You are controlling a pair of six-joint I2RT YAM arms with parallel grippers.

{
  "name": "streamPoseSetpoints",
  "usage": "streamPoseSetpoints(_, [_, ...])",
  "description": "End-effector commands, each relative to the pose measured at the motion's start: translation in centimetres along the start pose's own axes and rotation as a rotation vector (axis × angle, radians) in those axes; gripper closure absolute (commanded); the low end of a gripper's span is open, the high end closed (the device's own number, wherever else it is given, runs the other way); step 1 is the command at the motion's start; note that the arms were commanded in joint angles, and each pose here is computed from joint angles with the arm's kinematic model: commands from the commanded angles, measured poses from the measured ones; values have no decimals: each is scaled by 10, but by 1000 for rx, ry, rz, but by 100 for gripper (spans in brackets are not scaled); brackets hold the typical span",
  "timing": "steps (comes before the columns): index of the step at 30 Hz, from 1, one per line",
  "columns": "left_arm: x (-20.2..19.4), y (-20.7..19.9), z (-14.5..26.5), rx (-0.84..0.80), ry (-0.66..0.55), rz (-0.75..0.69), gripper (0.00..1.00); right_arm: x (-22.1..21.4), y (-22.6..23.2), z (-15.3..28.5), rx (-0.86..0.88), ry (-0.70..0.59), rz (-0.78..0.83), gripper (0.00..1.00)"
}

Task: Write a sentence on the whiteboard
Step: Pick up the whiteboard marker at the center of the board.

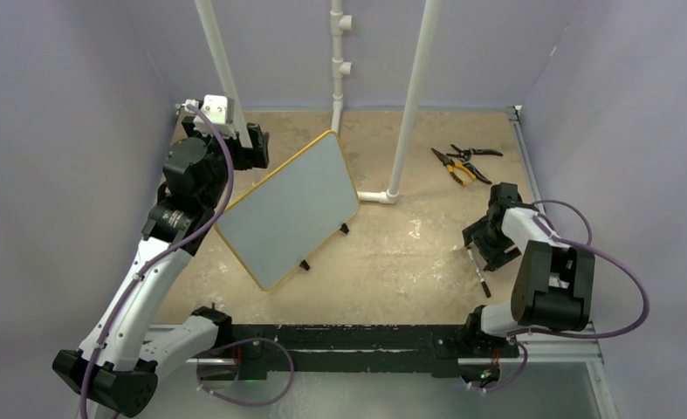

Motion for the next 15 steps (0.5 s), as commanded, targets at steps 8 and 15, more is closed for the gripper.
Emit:
streamPoseSetpoints(8, [8,-1,2,-10,-44,-5,10,-45,-15,-7,45,145,13,17])
streamPoseSetpoints(15, [9,-3,2,-18,-51,-2,10,-87,-8,5,67,189,108,18])
Point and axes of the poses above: each gripper's point midway between its finger pads, its own z axis back along the fingers, its own y axis along the line the jaws close on, x = y × z, the point moved 4 cm from there along z, back along the fingers, and after that the axes turned 15 degrees about -z, right-handed, at the moved point
